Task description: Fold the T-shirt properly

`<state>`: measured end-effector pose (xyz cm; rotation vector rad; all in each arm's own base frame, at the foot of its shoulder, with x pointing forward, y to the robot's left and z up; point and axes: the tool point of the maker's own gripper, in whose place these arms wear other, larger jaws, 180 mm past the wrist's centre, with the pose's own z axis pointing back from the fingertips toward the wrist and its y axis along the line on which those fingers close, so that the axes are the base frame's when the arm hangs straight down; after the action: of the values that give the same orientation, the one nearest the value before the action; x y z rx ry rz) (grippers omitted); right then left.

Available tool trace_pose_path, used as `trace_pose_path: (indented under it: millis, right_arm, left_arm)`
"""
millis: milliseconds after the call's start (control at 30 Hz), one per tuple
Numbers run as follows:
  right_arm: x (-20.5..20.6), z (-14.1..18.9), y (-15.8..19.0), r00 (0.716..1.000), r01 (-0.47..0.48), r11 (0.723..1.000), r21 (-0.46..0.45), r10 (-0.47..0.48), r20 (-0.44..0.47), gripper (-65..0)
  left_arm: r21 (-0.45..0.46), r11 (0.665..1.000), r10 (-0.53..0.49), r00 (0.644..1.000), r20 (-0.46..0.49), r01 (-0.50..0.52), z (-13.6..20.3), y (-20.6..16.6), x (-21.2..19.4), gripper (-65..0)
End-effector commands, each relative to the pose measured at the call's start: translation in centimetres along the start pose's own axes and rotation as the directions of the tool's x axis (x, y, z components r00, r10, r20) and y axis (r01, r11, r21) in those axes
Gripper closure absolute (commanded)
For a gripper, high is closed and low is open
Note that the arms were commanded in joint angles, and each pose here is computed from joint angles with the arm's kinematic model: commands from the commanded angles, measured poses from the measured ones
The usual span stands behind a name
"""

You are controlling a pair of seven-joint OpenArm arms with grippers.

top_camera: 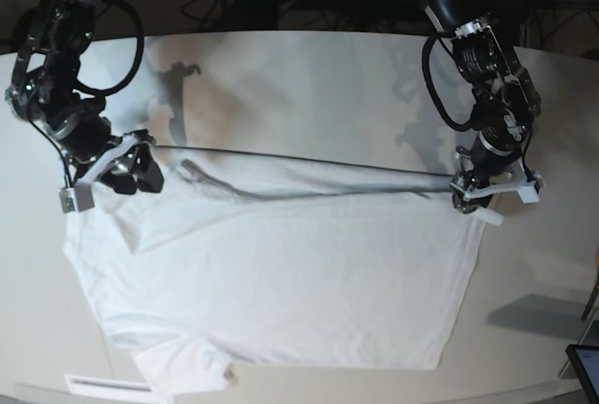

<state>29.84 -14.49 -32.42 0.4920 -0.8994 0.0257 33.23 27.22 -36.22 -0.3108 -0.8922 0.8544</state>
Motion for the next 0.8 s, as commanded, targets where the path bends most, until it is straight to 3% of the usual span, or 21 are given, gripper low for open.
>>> trace_pose_path:
  millis: [0,200,467,767]
  right_arm:
    - [1.6,0.3,0.3,0.998,-0.019,1.000,0.014,0.018,0.053,-30.5]
    - [1.6,0.2,0.3,0.998,-0.018,1.000,0.015,0.017,0.053,-30.5]
    - [1.6,0.2,0.3,0.998,-0.018,1.000,0.015,0.017,0.053,-30.5]
    - [1.6,0.3,0.2,0.998,-0.016,1.000,0.011,0.015,0.055,-30.5]
  left_arm:
    - [-0.029,1.000,-0.009,0.999,0.035,0.010,0.0,-1.1,1.3,-28.0]
    - [-0.055,0.999,0.000,0.999,0.043,0.003,-0.4,-2.4,1.8,-26.9]
    - [-0.054,0.998,0.038,0.999,0.001,-0.038,-2.3,-2.7,1.4,-4.5]
    - [-0.051,0.997,0.062,0.998,0.001,-0.062,-2.9,-2.8,1.7,0.0]
